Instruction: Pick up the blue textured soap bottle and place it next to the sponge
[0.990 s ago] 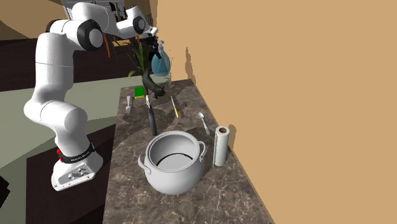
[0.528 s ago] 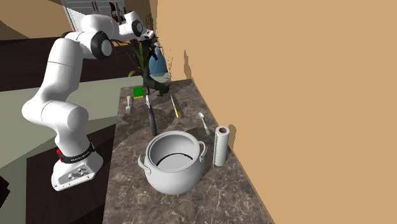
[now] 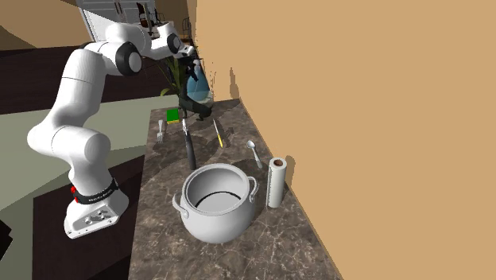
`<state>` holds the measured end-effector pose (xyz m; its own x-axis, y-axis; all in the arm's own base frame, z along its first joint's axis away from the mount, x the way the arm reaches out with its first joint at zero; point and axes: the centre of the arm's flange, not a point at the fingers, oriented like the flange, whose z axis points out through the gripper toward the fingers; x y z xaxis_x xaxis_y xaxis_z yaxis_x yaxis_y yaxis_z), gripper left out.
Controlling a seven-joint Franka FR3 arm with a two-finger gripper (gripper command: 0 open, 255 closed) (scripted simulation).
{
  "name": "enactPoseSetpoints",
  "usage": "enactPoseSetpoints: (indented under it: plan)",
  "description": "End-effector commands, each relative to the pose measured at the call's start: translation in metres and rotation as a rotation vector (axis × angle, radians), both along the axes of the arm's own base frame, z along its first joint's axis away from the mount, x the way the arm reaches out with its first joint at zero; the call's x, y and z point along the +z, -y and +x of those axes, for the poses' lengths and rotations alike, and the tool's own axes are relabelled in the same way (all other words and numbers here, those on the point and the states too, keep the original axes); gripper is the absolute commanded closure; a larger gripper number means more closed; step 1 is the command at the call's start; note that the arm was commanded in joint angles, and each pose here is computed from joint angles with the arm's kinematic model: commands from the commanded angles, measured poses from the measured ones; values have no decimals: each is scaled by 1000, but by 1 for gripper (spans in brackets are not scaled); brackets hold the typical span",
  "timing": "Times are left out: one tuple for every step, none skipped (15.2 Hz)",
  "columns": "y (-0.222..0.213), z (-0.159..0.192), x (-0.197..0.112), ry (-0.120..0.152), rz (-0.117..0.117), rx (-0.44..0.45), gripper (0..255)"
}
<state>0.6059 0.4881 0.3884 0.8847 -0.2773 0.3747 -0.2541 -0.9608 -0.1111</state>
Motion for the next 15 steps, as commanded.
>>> enactPoseSetpoints:
  plan:
    - [0,0,-10,1,1,0,255]
    - [0,0,-15,1,1,0,255]
    - [0,0,-21,1,1,0,255]
    - [0,0,-26,1,1,0,255]
    - [0,0,-31,1,1,0,255]
    - [0,0,-35,1,1,0,255]
    - [0,0,-35,1,1,0,255]
    - [0,0,-35,1,1,0,255]
    - [0,0,-35,1,1,0,255]
    - [0,0,-35,1,1,0,255]
    - [0,0,-35,1,1,0,255]
    - [0,0,-35,1,1,0,255]
    - [0,0,-35,1,1,0,255]
    - [0,0,-35,1,1,0,255]
    - [0,0,-35,1,1,0,0]
